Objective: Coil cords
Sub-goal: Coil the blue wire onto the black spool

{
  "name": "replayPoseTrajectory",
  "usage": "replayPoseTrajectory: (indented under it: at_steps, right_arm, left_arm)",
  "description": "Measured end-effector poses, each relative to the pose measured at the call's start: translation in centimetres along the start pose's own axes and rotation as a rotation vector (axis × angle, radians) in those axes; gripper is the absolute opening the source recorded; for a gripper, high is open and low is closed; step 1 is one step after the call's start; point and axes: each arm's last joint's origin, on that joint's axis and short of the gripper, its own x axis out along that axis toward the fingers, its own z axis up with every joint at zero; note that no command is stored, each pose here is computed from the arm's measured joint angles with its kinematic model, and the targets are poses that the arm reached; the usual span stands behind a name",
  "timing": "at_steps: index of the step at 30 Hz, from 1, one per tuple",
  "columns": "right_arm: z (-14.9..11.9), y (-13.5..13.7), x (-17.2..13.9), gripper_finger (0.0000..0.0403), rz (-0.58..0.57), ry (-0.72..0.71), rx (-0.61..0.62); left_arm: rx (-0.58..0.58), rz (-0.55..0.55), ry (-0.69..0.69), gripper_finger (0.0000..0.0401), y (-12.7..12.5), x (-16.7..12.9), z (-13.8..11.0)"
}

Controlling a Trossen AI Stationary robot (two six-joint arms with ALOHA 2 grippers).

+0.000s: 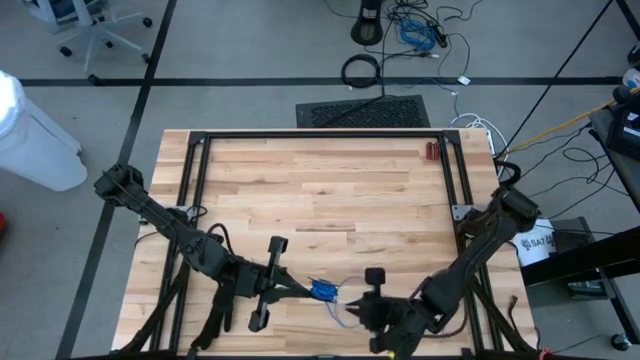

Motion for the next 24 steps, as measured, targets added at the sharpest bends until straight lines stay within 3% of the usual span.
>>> replayPoseTrajectory:
  at_steps: [3, 7, 12, 18, 24]
  right_arm:
    - [-0.3, -0.7, -1.2, 0.0050, 0.081, 0.107, 0.050]
    - [-1.2, -0.7, -2.3, 0.0071, 0.087, 0.196, 0.086]
    - [-1.6, 1.3, -2.6, 0.0084, -0.028, 0.023, 0.103]
    - [-2.1, 3.6, -0.8, 0.0098, -0.175, -0.196, 0.237]
    - [-3.4, 4.7, 1.8, 0.0133, -0.134, -0.152, 0.365]
  left_arm:
    - [0.003, -0.004, 0.010, 0.0000, 0.0, 0.0, -0.1]
    - [-0.019, -0.008, 0.022, 0.0000, -0.1, 0.0, -0.2]
    - [-0.032, -0.023, 0.068, 0.0000, -0.3, 0.0, -0.7]
    - [-0.030, -0.025, 0.074, 0.0000, -0.3, 0.0, -0.8]
    - [-0.025, -0.049, 0.095, 0.0000, -0.7, -0.1, -0.9]
